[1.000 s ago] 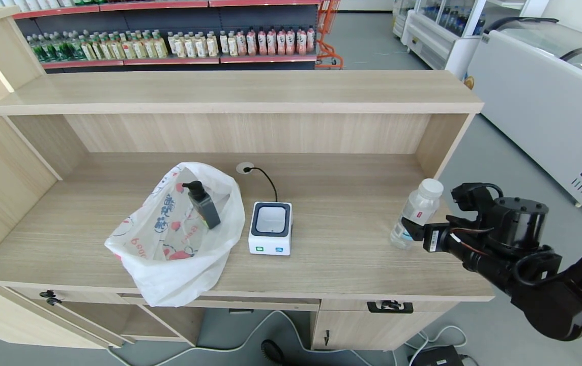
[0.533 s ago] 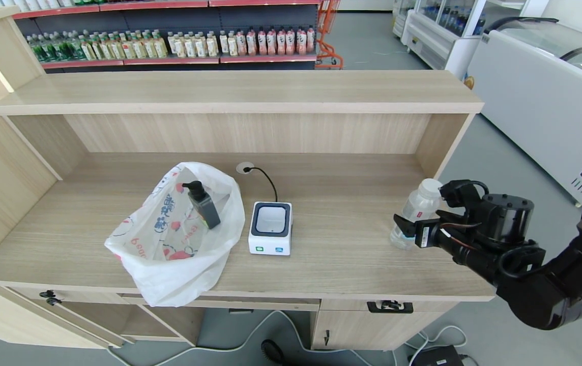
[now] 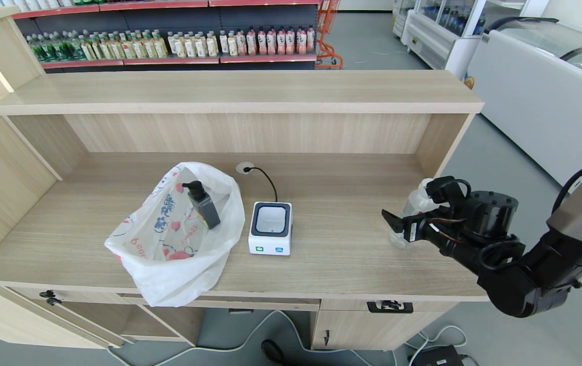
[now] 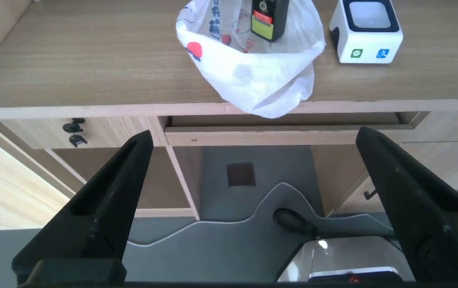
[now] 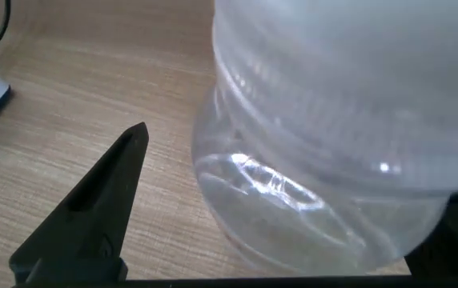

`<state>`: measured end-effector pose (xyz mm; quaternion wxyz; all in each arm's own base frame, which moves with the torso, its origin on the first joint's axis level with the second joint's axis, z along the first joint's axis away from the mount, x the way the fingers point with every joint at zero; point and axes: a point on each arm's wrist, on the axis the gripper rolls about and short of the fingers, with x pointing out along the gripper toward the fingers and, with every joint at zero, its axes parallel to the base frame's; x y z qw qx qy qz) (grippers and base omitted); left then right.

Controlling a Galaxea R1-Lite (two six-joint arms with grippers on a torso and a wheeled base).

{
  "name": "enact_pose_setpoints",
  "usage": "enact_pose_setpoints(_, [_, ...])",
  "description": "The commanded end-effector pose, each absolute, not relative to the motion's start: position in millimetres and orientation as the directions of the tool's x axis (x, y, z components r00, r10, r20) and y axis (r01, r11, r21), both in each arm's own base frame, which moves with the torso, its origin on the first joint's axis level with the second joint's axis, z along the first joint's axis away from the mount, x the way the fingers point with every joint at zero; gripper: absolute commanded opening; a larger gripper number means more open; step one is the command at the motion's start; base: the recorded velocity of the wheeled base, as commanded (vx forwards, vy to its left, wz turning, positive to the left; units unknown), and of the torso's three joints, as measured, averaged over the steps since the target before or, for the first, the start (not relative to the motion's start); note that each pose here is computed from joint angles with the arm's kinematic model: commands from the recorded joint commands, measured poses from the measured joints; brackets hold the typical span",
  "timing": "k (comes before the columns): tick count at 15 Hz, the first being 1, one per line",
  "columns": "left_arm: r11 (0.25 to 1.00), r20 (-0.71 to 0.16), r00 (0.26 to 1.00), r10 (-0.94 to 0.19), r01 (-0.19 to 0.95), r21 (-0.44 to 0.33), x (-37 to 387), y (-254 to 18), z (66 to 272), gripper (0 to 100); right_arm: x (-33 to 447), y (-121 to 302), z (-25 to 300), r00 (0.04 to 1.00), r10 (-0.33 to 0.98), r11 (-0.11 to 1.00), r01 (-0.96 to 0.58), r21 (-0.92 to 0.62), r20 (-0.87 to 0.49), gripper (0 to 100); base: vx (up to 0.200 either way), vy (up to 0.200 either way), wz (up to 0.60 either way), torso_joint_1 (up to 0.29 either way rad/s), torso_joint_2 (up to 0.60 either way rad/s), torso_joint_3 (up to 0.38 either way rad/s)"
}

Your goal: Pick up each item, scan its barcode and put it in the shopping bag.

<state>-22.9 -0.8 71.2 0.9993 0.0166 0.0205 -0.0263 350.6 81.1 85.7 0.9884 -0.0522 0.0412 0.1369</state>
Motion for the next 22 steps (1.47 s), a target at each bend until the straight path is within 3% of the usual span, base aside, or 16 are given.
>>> enact_pose_setpoints(1, [0.998,-0.041,0.998,-0.052,0.053,0.032,-23,-1,71,100,358,83,77,0.958,0.272,0.955,-0.280,-0.094,-0.095,100,0.000,0.000,0.00,0.000,0.00,0.000])
enact_pose_setpoints(4, [0.998,-0.043,0.998,-0.052,0.054,0.032,-23,-1,71,100,363,84,71,0.951,0.297,0.945,-0.306,-0.116,-0.089,100,0.000,0.000,0.00,0.000,0.00,0.000])
enact_pose_setpoints(5, [0.998,-0.041,0.998,-0.052,0.053,0.032,-23,-1,71,100,364,84,70,0.949,0.303,0.942,-0.312,-0.123,-0.092,0,0.000,0.000,0.00,0.000,0.00,0.000])
enact_pose_setpoints(10, [0.998,-0.041,0.998,-0.052,0.053,0.032,-23,-1,71,100,368,81,72,0.949,0.309,0.938,-0.314,-0.143,-0.059,0,0.000,0.000,0.00,0.000,0.00,0.000])
enact_pose_setpoints(16, [0.998,-0.041,0.998,-0.052,0.053,0.032,-23,-1,71,100,369,67,88,0.911,0.411,0.885,-0.393,-0.249,0.022,0,0.000,0.000,0.00,0.000,0.00,0.000])
enact_pose_setpoints(20, [0.998,-0.041,0.998,-0.052,0.053,0.032,-23,-1,71,100,348,57,170,0.901,0.432,0.902,-0.429,-0.053,0.048,0,0.000,0.000,0.00,0.000,0.00,0.000])
enact_pose_setpoints(22, [0.998,-0.041,0.998,-0.052,0.053,0.032,-23,-1,71,100,297,56,250,0.786,0.618,0.779,-0.615,0.120,0.023,0,0.000,0.000,0.00,0.000,0.00,0.000])
